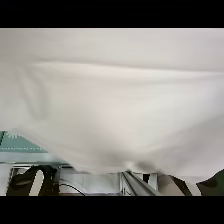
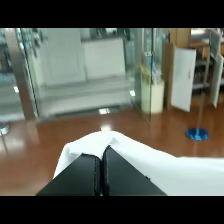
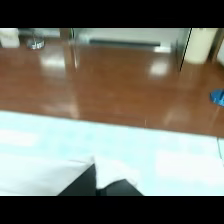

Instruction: Fold the shirts.

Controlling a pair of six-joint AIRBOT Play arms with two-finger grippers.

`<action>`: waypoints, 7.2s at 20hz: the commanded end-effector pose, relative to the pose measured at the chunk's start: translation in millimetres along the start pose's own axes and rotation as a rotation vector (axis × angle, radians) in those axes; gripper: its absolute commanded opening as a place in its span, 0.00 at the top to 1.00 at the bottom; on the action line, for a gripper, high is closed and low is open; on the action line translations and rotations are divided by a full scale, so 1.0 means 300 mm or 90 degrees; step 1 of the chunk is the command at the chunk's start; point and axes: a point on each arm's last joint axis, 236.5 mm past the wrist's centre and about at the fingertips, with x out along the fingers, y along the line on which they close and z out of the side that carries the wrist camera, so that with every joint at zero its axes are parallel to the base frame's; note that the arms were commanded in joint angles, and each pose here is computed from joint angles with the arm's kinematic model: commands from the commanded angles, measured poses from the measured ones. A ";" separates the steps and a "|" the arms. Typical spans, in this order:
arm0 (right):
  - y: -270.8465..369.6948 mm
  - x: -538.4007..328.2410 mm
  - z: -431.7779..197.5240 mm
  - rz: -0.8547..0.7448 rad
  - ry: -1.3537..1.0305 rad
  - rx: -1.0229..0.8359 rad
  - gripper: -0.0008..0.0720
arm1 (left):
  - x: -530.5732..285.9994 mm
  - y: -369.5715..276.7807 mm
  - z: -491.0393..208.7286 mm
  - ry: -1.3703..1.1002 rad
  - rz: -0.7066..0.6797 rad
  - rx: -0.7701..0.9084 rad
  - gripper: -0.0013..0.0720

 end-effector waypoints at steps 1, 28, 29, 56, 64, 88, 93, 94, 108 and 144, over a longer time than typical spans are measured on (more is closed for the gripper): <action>-0.044 0.172 -0.170 0.005 0.101 0.046 0.96 | 0.151 0.048 -0.319 0.153 -0.010 -0.091 0.96; -0.354 1.691 -0.962 0.064 0.418 0.353 0.96 | 1.291 0.162 -1.645 0.559 -0.007 -0.425 0.96; -0.354 1.696 -0.984 0.063 0.426 0.356 0.96 | 1.276 0.155 -1.677 0.579 -0.009 -0.420 0.96; -0.221 1.321 -1.276 0.107 0.809 0.334 0.42 | 0.719 0.046 -1.726 1.075 -0.185 -0.438 0.29; -0.421 1.068 -0.980 -0.040 0.647 0.267 0.42 | 0.574 0.236 -1.456 0.954 -0.033 -0.346 0.29; -0.068 0.793 -1.177 0.107 0.503 0.436 0.42 | -0.074 -0.101 -1.905 0.885 0.078 -0.768 0.32; -0.128 0.785 -1.206 0.060 0.512 0.432 0.42 | -0.031 -0.114 -1.913 0.860 0.077 -0.750 0.94; -0.185 0.758 -1.251 0.012 0.539 0.415 0.42 | -0.029 -0.114 -1.910 0.859 0.074 -0.749 0.96; -0.129 0.547 -1.631 -0.028 0.818 0.513 0.42 | -0.044 -0.156 -1.880 0.876 0.002 -0.723 0.96; -0.274 1.298 -1.140 0.099 0.561 0.430 0.96 | 0.991 0.095 -1.604 0.743 -0.105 -0.600 0.96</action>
